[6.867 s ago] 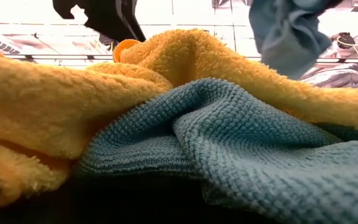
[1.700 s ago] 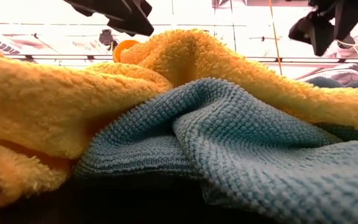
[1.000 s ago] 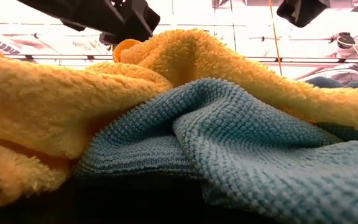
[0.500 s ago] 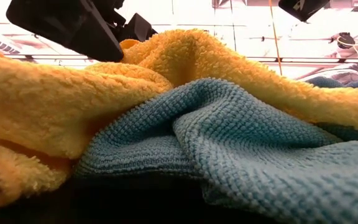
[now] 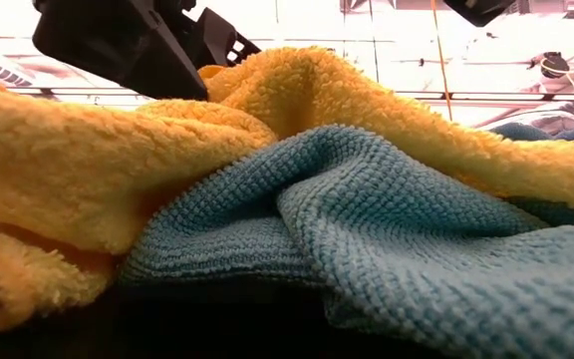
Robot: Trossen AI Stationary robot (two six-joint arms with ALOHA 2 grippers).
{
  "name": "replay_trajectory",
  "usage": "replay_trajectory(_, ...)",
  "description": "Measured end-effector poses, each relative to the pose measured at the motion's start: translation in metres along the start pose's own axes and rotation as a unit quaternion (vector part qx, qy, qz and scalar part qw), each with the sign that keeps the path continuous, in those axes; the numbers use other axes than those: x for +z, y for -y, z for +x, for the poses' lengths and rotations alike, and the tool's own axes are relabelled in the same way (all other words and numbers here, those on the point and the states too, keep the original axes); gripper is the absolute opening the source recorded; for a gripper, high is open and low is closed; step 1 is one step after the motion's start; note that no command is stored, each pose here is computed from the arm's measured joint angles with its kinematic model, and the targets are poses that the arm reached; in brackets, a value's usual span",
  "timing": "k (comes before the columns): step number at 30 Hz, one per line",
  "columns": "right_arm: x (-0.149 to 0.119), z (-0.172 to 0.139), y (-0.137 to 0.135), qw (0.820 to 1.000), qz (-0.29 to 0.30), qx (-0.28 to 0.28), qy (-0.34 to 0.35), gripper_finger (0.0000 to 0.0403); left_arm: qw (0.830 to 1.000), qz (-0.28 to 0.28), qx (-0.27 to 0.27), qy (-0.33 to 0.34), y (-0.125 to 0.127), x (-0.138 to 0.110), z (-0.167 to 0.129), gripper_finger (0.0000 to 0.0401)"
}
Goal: Sort microfiber towel by color & place in baskets
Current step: Put the yellow microfiber towel into the left transparent bin
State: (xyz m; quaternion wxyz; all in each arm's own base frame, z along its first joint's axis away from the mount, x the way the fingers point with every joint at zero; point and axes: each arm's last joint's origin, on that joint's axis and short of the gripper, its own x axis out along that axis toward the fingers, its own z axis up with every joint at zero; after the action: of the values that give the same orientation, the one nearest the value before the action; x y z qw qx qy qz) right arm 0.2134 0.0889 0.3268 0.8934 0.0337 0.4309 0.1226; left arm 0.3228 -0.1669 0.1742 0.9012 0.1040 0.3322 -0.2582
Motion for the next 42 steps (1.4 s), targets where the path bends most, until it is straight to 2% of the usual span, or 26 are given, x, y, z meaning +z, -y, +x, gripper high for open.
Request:
replay_trajectory(5,0.001,0.0,0.0,1.0,-0.001,0.001,0.004,0.0224,1.0,0.02,0.001,0.0,-0.001,0.0,0.0,0.003)
replay_trajectory(7,0.002,0.0,0.0,1.0,-0.002,0.002,0.009,0.0224,0.999,0.033,0.001,0.0,-0.001,0.0,0.0,0.001)
replay_trajectory(13,0.002,0.0,-0.001,1.0,-0.002,0.003,0.011,0.0224,0.996,0.072,0.043,0.003,-0.003,0.003,-0.002,0.0005)
replay_trajectory(18,0.002,0.0,-0.001,1.0,-0.002,0.002,0.011,0.0224,0.991,0.102,0.083,-0.006,-0.006,0.021,-0.02,0.0004)
replay_trajectory(31,0.002,0.0,0.001,0.999,-0.018,-0.022,0.016,0.0224,0.965,0.139,0.219,-0.045,-0.003,0.071,-0.121,0.0001)
replay_trajectory(37,0.002,0.0,0.001,0.999,-0.02,-0.022,0.016,0.0224,0.943,0.15,0.292,-0.055,0.004,0.088,-0.169,0.0001)
replay_trajectory(42,0.002,0.0,0.001,0.999,-0.02,-0.022,0.016,0.0224,0.915,0.161,0.359,-0.086,0.008,0.096,-0.207,0.0001)
